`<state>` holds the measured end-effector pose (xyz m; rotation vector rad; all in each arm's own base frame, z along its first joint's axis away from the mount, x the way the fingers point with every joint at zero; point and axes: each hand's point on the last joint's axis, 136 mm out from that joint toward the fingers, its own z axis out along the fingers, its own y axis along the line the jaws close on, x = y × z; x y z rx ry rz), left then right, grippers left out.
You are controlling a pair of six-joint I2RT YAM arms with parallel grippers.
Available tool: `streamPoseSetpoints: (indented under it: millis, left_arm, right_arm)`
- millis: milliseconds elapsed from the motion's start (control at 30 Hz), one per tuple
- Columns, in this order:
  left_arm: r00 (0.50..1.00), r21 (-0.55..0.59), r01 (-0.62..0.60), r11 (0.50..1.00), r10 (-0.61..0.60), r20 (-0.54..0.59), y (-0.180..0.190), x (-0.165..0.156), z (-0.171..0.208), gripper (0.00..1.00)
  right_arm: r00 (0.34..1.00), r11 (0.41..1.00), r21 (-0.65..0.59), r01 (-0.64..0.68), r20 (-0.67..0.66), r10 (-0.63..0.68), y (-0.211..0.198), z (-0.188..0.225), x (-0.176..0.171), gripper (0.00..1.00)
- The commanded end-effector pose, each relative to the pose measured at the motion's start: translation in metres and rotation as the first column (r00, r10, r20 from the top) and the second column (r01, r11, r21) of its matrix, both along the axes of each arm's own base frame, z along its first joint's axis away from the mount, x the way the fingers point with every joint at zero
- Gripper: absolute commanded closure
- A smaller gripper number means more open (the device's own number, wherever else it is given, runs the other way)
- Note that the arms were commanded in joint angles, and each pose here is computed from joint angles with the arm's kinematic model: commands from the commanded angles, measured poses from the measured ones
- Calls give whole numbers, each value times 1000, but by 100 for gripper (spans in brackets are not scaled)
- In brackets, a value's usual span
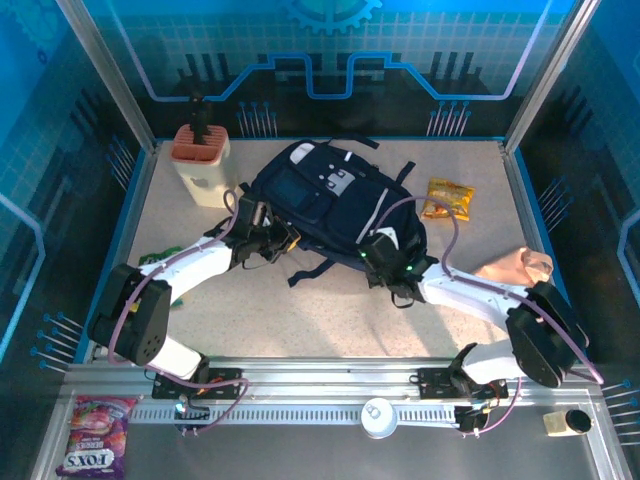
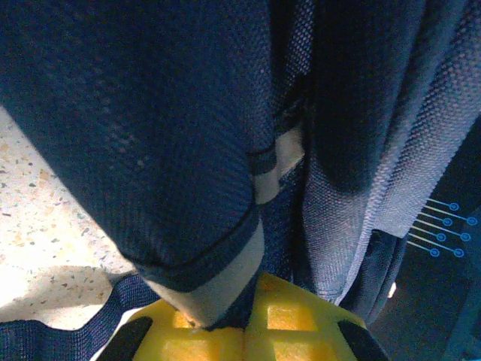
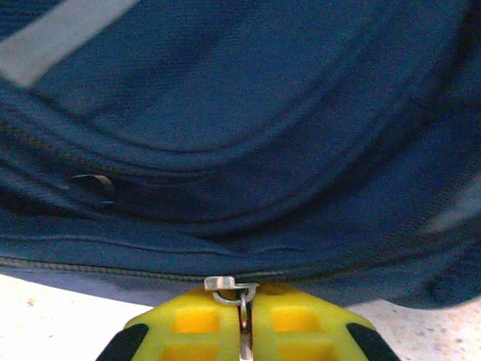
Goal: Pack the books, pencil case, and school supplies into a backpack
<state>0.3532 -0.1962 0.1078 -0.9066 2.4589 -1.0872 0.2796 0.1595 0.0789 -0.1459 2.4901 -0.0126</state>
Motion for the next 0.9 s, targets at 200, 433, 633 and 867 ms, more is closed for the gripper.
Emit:
streamPoseSetpoints:
  millis: [200,433,633,867]
  left_arm:
    - [998,16,-5,1000,4,65,13,40,9,95]
    - [986,11,148,989,-148,72,1,65,9,69]
    - [996,94,82,992,-86,36,32,51,0,47]
    - [997,86,50,995,-54,49,60,14,14,32]
  right_arm:
    - [992,988,98,-117,-41,122,14,11,-6,100]
    - [913,901,260,-346,-130,388,105,26,-21,100]
    - [877,871,287,-398,-159,453,165,21,-24,100]
    - [860,833,356,-424,-130,493,209,26,-19,100]
